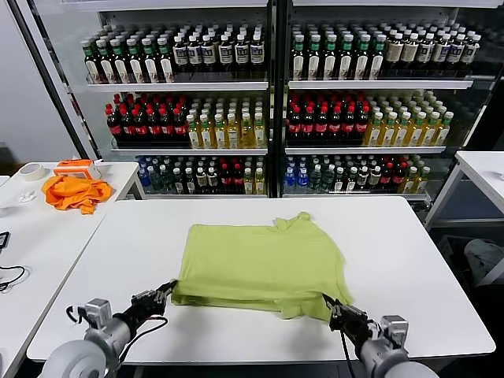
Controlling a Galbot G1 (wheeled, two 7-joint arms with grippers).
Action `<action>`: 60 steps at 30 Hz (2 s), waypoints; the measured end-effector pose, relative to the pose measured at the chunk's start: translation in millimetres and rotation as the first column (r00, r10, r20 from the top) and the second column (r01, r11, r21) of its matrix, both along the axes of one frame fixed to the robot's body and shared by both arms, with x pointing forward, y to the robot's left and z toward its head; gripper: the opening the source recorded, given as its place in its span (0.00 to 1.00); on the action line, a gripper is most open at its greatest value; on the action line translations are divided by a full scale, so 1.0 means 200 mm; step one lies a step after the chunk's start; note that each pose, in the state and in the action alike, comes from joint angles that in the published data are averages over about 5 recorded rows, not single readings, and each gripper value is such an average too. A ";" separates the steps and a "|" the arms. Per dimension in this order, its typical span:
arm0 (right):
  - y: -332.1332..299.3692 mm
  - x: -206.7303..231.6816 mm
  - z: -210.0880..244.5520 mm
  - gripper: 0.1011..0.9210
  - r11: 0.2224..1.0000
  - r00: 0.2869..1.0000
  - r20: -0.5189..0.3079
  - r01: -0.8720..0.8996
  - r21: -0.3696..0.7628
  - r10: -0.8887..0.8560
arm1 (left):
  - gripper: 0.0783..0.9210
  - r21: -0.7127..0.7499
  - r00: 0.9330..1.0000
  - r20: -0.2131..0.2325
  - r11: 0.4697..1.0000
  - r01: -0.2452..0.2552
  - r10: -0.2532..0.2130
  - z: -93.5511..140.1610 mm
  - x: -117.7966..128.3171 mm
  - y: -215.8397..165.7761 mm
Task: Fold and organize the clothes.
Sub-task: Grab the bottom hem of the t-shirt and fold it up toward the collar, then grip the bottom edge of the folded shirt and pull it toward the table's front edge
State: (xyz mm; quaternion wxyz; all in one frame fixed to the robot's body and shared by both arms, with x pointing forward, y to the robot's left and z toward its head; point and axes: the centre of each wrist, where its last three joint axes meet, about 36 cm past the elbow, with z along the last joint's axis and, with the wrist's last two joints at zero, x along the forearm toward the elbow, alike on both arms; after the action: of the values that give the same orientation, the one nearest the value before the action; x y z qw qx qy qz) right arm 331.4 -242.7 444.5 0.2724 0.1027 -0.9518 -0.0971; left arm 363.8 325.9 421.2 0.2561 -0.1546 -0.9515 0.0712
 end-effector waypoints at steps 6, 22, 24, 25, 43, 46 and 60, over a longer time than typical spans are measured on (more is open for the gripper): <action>0.00 0.09 -0.04 0.00 1.000 1.000 -0.013 0.014 0.002 -0.014 | 0.01 0.000 1.000 -0.005 1.000 0.003 -0.003 -0.07 0.13 0.00; 0.03 0.20 -0.13 0.06 1.000 0.999 -0.039 0.021 0.007 -0.021 | 0.02 0.036 1.000 -0.006 0.999 0.007 -0.007 -0.17 0.35 -0.02; 0.03 0.20 -0.13 0.14 1.000 0.999 -0.043 0.022 -0.001 -0.022 | 0.06 0.046 1.000 -0.006 0.999 0.004 -0.003 -0.18 0.37 -0.02; 0.03 0.20 -0.13 0.17 1.000 0.999 -0.044 0.023 -0.006 -0.023 | 0.09 0.052 1.000 -0.005 0.999 0.002 -0.001 -0.18 0.37 -0.02; -0.12 0.04 -0.10 0.80 0.990 0.999 -0.007 0.051 -0.134 -0.052 | 0.68 0.091 0.999 0.021 0.995 -0.029 0.027 -0.09 0.33 0.07; -0.11 0.01 -0.12 0.86 0.987 0.999 0.008 0.053 -0.150 -0.053 | 0.78 0.089 1.000 0.010 0.996 -0.024 0.023 -0.08 0.28 0.06; -0.05 -0.04 -0.21 0.75 0.983 0.998 0.031 0.055 -0.175 -0.050 | 0.85 0.096 0.999 -0.048 0.995 -0.007 0.012 -0.10 0.11 0.00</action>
State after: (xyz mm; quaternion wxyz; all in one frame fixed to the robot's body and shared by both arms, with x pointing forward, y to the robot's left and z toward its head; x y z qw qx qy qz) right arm 324.2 -252.8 402.7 0.2650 0.0545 -0.9625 -0.0184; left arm 385.7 326.8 402.0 0.2857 -0.1357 -0.9482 0.0302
